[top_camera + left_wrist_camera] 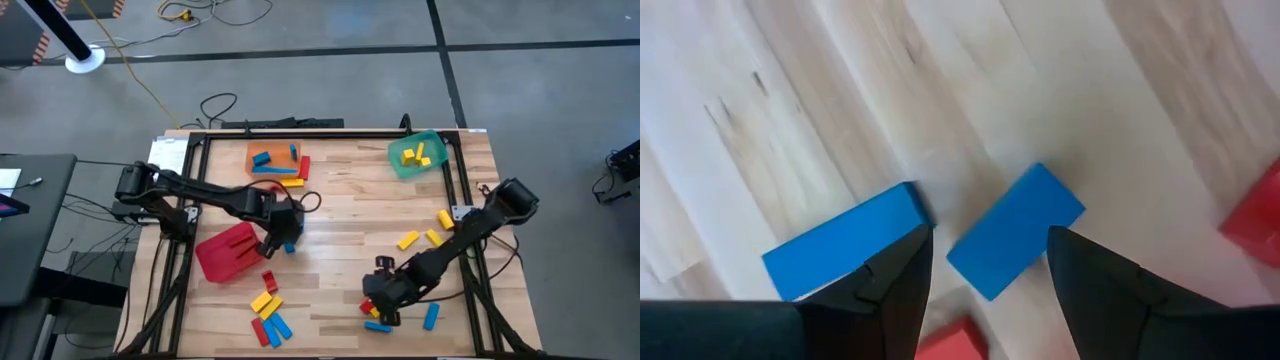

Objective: Sort blocks
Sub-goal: Put the red block into the red bin

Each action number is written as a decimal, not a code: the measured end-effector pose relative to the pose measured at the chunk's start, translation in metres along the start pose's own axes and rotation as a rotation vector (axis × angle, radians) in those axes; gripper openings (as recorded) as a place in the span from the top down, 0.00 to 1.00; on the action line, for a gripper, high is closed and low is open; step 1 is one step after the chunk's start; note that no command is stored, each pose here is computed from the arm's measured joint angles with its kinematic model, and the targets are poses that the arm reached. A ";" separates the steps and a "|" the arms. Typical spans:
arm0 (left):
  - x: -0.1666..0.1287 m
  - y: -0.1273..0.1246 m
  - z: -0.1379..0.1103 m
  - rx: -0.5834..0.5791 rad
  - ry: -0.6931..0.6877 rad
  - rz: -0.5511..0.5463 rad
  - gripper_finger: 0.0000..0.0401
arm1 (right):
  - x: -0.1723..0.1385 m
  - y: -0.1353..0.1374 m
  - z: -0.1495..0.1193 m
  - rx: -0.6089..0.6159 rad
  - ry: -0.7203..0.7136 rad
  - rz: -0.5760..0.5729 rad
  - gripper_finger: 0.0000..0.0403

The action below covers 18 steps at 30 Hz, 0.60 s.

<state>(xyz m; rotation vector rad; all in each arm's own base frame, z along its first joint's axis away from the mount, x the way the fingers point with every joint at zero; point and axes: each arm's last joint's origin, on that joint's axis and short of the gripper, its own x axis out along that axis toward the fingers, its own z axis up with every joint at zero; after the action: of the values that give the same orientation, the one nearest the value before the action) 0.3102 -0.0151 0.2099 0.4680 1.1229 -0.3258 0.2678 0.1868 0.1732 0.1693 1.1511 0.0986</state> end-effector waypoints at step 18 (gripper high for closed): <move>0.000 -0.019 0.010 0.015 -0.022 -0.019 0.52 | 0.038 0.014 -0.002 -0.167 -0.031 0.047 0.39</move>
<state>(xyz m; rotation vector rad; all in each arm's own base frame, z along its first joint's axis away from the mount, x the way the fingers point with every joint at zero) 0.3094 -0.0364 0.2102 0.4664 1.1047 -0.3560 0.2814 0.2069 0.1407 0.0498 1.1025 0.2315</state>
